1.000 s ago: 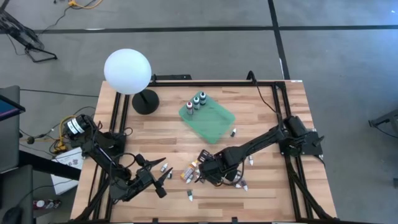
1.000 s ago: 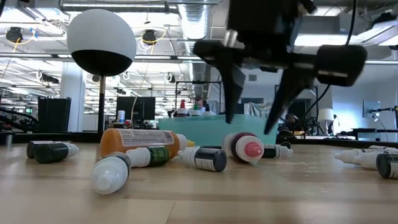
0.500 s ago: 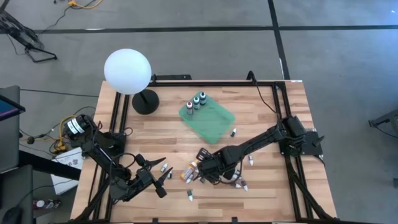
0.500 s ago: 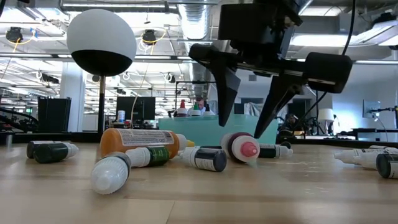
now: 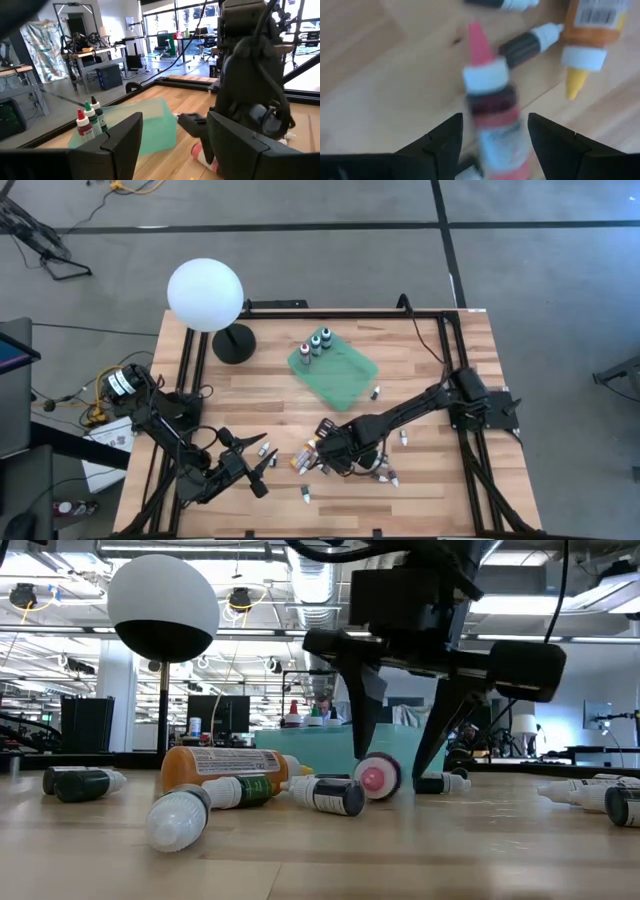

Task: Pick & Place food coloring
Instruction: Put the large pink food coloring bottle into the green bin

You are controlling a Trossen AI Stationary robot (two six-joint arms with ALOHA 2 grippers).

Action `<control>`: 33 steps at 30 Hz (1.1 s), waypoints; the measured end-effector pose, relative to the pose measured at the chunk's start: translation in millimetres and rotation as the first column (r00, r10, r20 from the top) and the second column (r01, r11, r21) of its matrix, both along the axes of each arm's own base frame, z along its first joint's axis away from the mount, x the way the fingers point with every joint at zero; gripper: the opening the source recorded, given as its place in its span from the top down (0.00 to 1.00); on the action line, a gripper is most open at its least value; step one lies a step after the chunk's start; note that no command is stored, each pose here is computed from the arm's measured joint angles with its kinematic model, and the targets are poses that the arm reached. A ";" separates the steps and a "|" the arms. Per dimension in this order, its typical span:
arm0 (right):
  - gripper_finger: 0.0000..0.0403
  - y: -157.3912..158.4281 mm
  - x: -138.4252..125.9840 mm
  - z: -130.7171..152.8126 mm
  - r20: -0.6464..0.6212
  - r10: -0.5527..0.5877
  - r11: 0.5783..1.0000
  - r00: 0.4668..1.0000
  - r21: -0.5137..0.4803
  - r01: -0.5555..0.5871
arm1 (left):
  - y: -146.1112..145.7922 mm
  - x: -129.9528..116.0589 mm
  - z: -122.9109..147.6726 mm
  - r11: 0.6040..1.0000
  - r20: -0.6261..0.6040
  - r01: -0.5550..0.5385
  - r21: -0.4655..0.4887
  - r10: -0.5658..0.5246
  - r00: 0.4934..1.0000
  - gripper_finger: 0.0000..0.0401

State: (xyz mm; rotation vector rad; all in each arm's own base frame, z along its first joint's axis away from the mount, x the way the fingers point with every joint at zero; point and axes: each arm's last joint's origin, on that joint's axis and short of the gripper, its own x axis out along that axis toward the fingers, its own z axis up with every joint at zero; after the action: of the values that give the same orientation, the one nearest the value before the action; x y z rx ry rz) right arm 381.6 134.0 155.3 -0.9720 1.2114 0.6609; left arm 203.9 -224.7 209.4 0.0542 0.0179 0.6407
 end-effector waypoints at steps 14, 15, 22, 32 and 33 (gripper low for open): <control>0.50 -2.5 -1.5 -14.3 -0.055 -0.151 0.988 0.987 -0.009 0.151 | -0.2 0.0 -0.8 1.000 -0.004 0.001 0.006 -0.001 1.000 0.46; 0.51 -2.5 -1.8 -13.9 -0.059 -0.163 0.987 0.985 -0.006 0.163 | -0.2 0.0 -0.8 1.000 -0.004 0.000 0.005 0.000 1.000 0.46; 0.56 -2.9 -3.6 -4.9 -0.101 -0.309 0.951 0.946 -0.002 0.310 | -0.1 0.0 -0.8 1.000 -0.001 -0.001 0.001 0.001 1.000 0.46; 0.58 -0.1 -7.3 1.9 -0.221 -0.484 0.857 0.847 0.079 0.510 | -0.1 0.1 -0.7 1.000 0.004 0.000 -0.006 0.000 1.000 0.46; 0.58 0.0 -7.9 1.8 -0.233 -0.501 0.844 0.834 0.083 0.530 | -0.1 0.1 -0.7 1.000 0.004 0.000 -0.006 0.000 1.000 0.46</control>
State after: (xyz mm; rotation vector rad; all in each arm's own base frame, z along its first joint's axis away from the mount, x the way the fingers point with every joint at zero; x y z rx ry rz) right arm 373.7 134.0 157.1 -0.4217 1.5084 0.4078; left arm 204.0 -224.8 208.6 0.0475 0.0158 0.6411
